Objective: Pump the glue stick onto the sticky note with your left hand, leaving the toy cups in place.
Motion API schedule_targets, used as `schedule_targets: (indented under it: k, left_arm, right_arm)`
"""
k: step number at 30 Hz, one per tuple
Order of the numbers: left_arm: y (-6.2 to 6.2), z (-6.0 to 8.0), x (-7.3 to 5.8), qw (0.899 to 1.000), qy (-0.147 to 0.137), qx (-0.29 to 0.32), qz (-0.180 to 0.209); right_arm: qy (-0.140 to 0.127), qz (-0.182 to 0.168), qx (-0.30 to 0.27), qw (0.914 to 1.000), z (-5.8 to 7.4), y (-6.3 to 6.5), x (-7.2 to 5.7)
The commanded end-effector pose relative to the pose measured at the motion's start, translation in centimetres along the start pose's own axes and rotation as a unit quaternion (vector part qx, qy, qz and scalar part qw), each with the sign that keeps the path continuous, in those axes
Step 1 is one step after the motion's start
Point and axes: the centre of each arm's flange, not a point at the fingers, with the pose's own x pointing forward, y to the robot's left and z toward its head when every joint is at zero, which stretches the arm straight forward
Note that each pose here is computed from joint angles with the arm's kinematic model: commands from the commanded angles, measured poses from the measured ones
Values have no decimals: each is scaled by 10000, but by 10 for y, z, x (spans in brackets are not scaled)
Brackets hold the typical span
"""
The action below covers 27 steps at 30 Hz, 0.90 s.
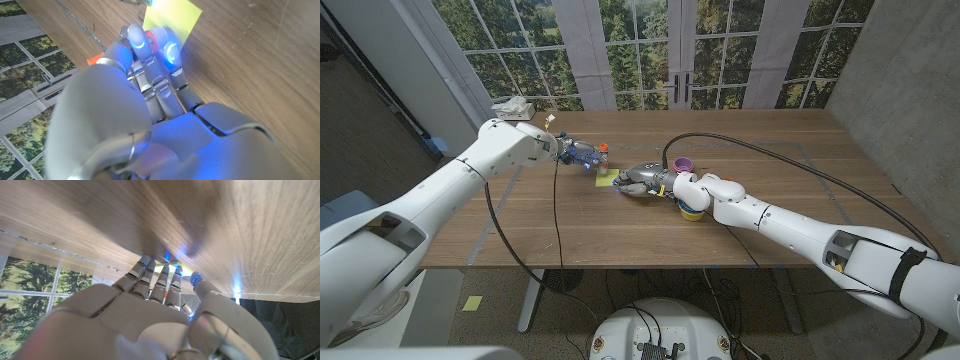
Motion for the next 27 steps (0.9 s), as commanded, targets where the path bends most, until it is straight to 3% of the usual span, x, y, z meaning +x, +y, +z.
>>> schedule_targets:
  k: [1,11,23,27]
  left_arm:
    - [0,-16,-10,9995,-292,23,117]
    - [8,-27,-14,9980,-538,55,322]
    - [12,-34,-3,9941,-1053,84,260]
    - [12,-35,-1,9942,-1045,82,230]
  right_arm:
    - [-52,134,4,9999,0,0,6]
    - [-21,162,-35,9999,-1,-1,8]
    - [42,262,17,9996,-4,-1,8]
    - [41,259,29,9997,-4,-1,8]
